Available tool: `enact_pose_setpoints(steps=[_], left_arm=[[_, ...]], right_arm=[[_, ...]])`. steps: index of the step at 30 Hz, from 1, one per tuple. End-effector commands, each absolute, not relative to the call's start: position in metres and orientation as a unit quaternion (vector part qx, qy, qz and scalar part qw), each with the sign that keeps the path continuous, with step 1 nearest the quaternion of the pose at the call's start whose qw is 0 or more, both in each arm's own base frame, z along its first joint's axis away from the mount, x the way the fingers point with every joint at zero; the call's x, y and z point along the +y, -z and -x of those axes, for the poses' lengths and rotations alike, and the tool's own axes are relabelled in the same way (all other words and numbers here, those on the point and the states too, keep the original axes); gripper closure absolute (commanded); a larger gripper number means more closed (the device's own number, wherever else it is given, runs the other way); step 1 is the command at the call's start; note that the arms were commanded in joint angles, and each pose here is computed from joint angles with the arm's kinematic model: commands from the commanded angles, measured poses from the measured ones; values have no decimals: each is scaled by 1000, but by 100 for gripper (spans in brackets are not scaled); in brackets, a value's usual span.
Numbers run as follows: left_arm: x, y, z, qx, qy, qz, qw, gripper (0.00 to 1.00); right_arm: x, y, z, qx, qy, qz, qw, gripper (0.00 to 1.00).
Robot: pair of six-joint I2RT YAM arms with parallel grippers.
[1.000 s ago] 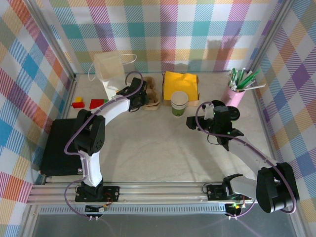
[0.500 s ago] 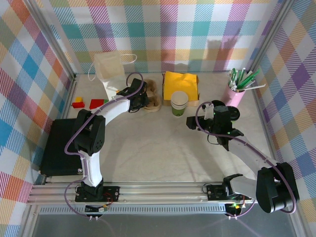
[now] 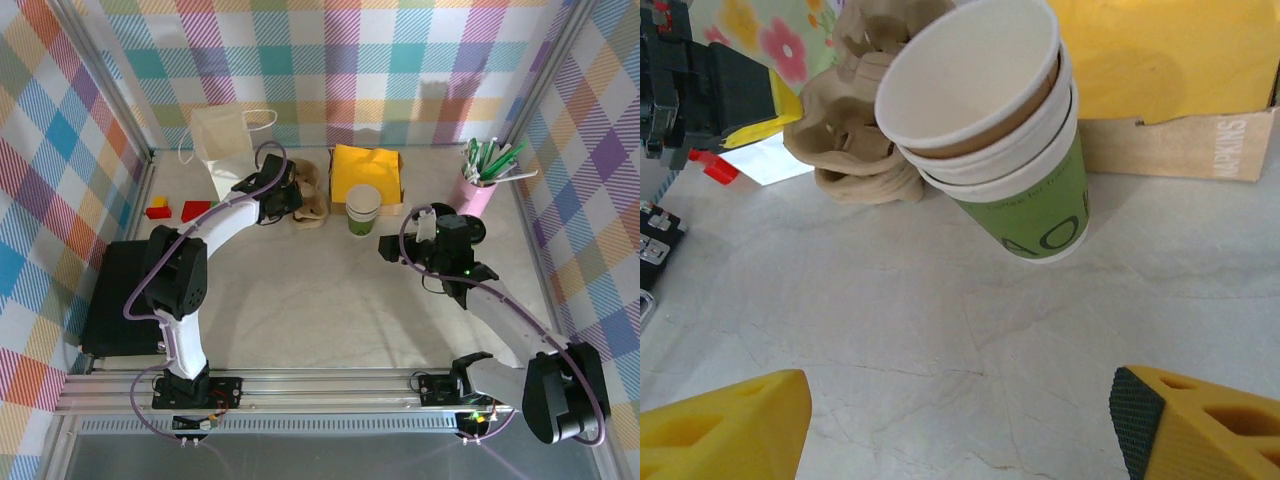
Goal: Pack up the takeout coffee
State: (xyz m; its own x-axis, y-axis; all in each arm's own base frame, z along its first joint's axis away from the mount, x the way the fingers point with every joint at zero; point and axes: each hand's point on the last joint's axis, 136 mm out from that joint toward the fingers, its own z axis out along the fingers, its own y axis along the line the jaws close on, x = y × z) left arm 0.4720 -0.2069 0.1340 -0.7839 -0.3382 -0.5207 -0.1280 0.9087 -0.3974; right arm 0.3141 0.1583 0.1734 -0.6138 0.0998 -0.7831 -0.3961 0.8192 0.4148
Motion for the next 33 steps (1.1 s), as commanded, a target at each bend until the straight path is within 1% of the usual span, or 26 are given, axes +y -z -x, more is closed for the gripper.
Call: enact_pose_setpoints(steps=[1, 5, 10, 16, 19, 23, 28, 33], left_arm=[[-217, -187, -475, 909, 214, 103, 343, 100], [-219, -216, -470, 901, 230, 88, 358, 100], [-225, -262, -450, 889, 260, 53, 373, 100], [-230, -321, -400, 880, 275, -23, 387, 100], [-232, -341, -369, 876, 288, -69, 380, 100], [-237, -350, -324, 879, 302, -137, 341, 100], [-246, -350, -274, 874, 326, -207, 295, 100], [-249, -351, -246, 866, 353, -234, 266, 100]], right_arm=[[160, -214, -312, 829, -290, 109, 466, 20], [161, -245, -302, 815, -299, 124, 480, 20], [168, -287, -282, 795, -322, 162, 488, 20], [183, -339, -258, 774, -363, 214, 472, 21], [192, -359, -250, 772, -366, 244, 459, 21], [208, -372, -245, 778, -339, 290, 442, 22], [231, -373, -245, 790, -277, 343, 426, 22], [252, -358, -250, 798, -197, 401, 404, 22]])
